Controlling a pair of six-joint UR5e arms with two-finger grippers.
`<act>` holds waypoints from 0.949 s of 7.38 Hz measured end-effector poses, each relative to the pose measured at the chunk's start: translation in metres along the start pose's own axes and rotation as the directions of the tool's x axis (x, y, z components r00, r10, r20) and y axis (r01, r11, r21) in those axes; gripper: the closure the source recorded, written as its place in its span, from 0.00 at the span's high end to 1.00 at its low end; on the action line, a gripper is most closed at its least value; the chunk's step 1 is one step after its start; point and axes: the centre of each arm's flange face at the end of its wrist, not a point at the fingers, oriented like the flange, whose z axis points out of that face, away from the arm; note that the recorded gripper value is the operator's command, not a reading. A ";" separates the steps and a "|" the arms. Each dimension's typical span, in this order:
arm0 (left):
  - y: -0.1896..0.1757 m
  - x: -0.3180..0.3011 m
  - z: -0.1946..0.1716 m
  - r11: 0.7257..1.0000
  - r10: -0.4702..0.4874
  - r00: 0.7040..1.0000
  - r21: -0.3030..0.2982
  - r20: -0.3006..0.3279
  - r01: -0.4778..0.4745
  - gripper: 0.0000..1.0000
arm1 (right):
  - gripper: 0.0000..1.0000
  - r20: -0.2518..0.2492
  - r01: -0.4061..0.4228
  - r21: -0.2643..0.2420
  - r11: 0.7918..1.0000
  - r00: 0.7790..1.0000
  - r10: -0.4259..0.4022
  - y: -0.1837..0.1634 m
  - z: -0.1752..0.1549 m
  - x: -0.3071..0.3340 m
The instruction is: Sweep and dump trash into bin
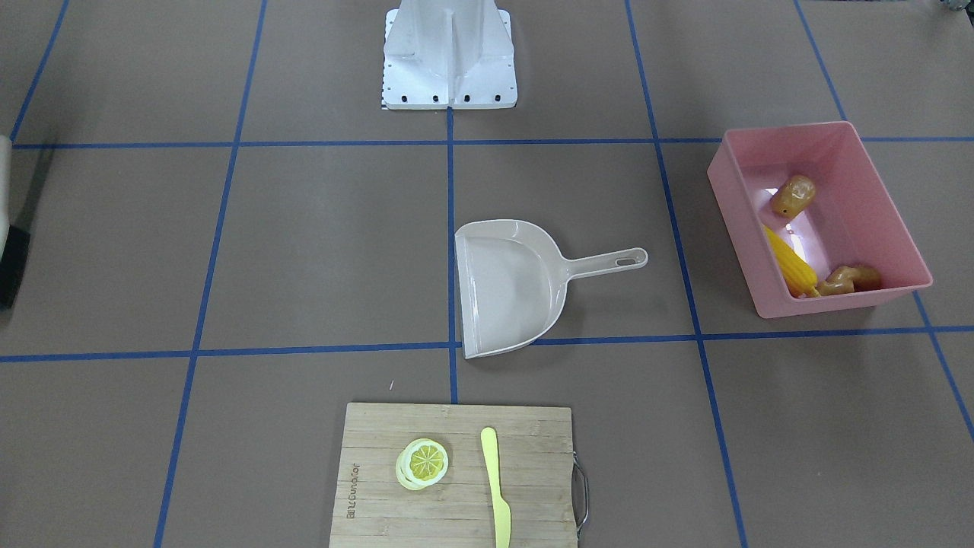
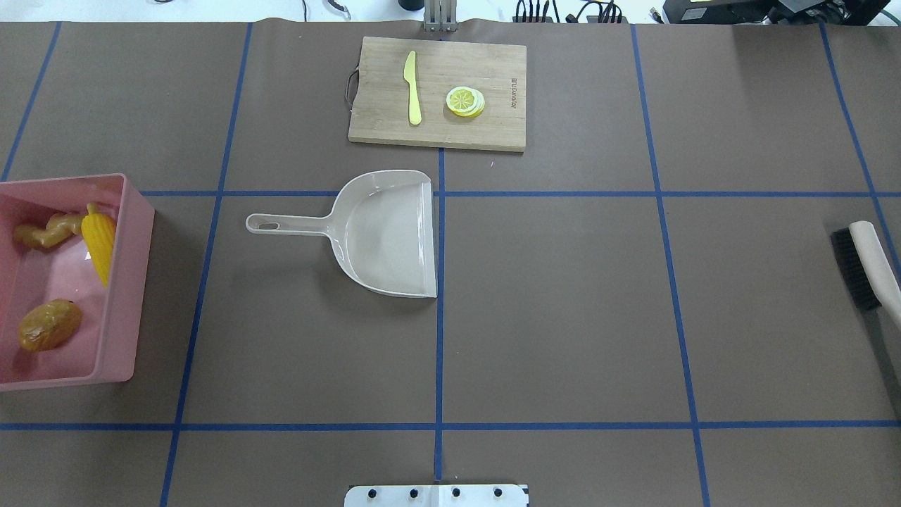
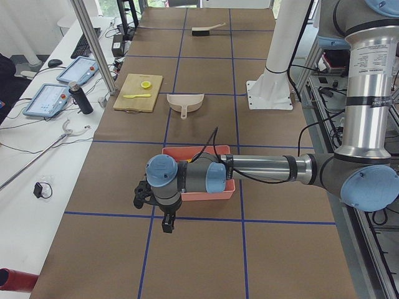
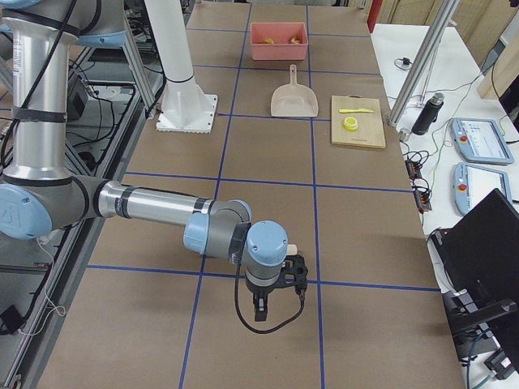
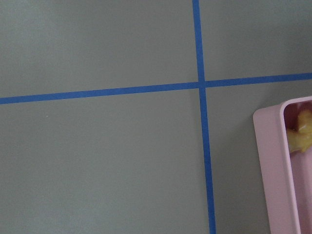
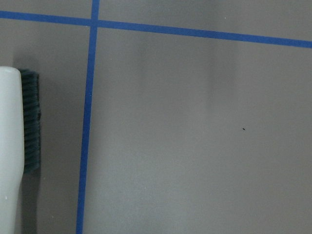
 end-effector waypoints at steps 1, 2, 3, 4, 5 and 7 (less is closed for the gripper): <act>0.000 0.001 -0.001 1.000 0.002 1.000 0.002 0.000 -0.002 0.98 | 1.00 0.000 0.000 0.000 1.000 1.000 0.000 0.000 0.000 0.000; 0.000 0.002 -0.001 1.000 0.003 1.000 0.003 -0.001 -0.003 0.98 | 1.00 0.000 0.001 0.000 1.000 1.000 -0.001 0.000 0.000 0.000; 0.000 0.002 -0.001 1.000 0.004 1.000 0.003 -0.001 -0.004 0.98 | 1.00 0.000 0.002 0.002 1.000 1.000 -0.002 -0.001 -0.001 -0.001; 0.000 0.002 -0.002 1.000 0.005 1.000 0.004 -0.001 -0.005 0.98 | 1.00 0.000 0.003 0.004 1.000 1.000 -0.003 -0.002 -0.002 -0.001; 0.000 0.002 -0.002 1.000 0.004 1.000 0.004 -0.002 -0.004 0.98 | 1.00 0.000 0.003 0.005 1.000 1.000 -0.003 -0.002 -0.002 -0.001; 0.000 0.003 -0.002 1.000 0.006 1.000 0.004 -0.002 -0.006 0.98 | 1.00 0.001 0.001 0.001 1.000 1.000 -0.001 -0.001 -0.001 0.000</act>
